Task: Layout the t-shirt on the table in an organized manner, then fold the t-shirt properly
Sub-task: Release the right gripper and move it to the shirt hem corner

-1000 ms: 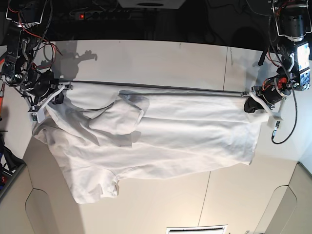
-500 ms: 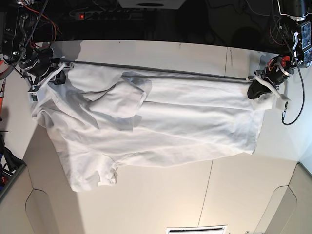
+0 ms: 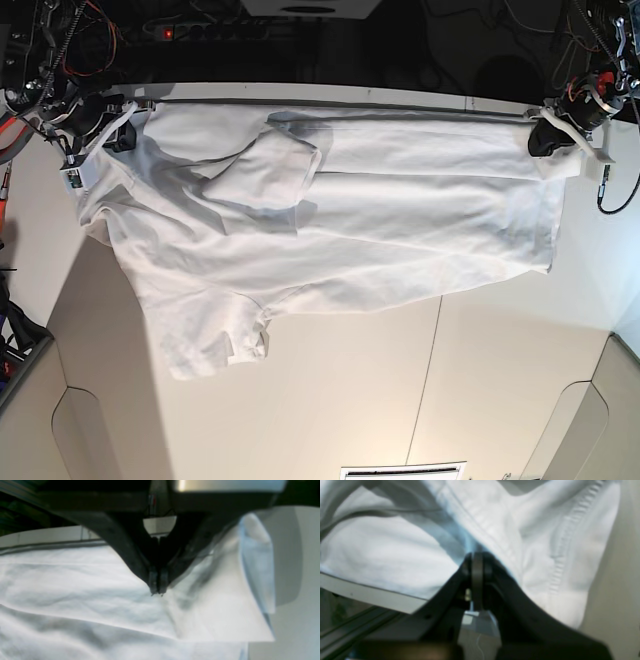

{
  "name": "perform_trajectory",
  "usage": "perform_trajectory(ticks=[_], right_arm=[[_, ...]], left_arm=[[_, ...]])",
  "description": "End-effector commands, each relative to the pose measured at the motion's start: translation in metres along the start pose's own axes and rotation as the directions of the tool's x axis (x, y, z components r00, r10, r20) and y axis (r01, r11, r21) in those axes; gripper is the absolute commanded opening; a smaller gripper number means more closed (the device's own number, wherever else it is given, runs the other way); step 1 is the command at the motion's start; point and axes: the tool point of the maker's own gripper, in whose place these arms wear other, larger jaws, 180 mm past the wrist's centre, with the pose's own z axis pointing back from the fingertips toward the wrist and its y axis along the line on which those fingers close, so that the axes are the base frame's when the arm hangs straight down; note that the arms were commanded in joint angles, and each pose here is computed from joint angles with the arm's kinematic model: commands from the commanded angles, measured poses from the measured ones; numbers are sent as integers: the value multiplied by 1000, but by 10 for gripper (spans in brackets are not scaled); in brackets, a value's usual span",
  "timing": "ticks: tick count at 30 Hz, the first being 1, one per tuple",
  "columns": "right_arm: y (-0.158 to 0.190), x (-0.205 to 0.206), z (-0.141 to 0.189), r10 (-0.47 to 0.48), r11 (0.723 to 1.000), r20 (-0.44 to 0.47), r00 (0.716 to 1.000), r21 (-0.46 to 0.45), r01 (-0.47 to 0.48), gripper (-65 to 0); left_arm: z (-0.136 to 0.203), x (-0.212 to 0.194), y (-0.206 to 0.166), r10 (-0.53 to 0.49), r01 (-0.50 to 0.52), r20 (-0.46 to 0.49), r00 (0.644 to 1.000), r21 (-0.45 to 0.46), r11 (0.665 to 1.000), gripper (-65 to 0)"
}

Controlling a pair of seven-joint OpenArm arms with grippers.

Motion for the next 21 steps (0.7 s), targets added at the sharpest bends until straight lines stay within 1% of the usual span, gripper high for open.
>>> perform_trajectory(ticks=[1, 2, 5, 7, 10, 13, 14, 16, 17, 18, 19, 21], right_arm=[[0, 11, 4, 3, 1000, 39, 999, 8, -4, -650], [1, 13, 5, -4, 1000, 45, 999, 18, 3, -650], [4, 18, 7, 1, 1000, 61, 998, 23, -3, -650], [6, 25, 11, 15, 1000, 76, 997, 22, -17, -650], [12, 41, 21, 51, 998, 121, 991, 17, -54, -650], [23, 62, 34, 82, 996, 185, 979, 28, -89, -650], [27, 70, 39, 90, 994, 211, 973, 34, -99, -650], [35, 84, 49, 110, 992, 259, 960, 38, -124, -650], [37, 91, 53, 122, 990, 279, 953, 34, -136, -650], [39, 98, 57, 132, 989, 298, 945, 28, -147, -650], [40, 105, 60, 142, 987, 317, 938, 23, -157, -650], [40, 120, 64, 153, 986, 350, 924, 11, -167, -650]], left_arm=[[5, -20, 19, -14, 22, -100, 995, 84, 996, -650], [5, -17, 18, -15, 22, -88, 996, 78, 997, -650], [4, 4, -2, -59, 58, -29, 998, -12, 998, -650], [5, 21, -13, -77, 78, 20, 997, -44, 996, -650], [9, 49, -26, -100, 107, 93, 991, -68, 992, -650], [15, 76, -37, -139, 153, 161, 977, -76, 985, -650], [17, 84, -41, -152, 168, 181, 972, -77, 983, -629], [20, 100, -47, -174, 195, 218, 960, -76, 978, -506], [21, 107, -50, -181, 203, 235, 955, -76, 976, -460], [22, 113, -51, -185, 209, 248, 951, -75, 975, -430], [22, 119, -52, -186, 212, 260, 947, -74, 975, -419], [22, 128, -53, -191, 218, 279, 941, -70, 973, -420]])
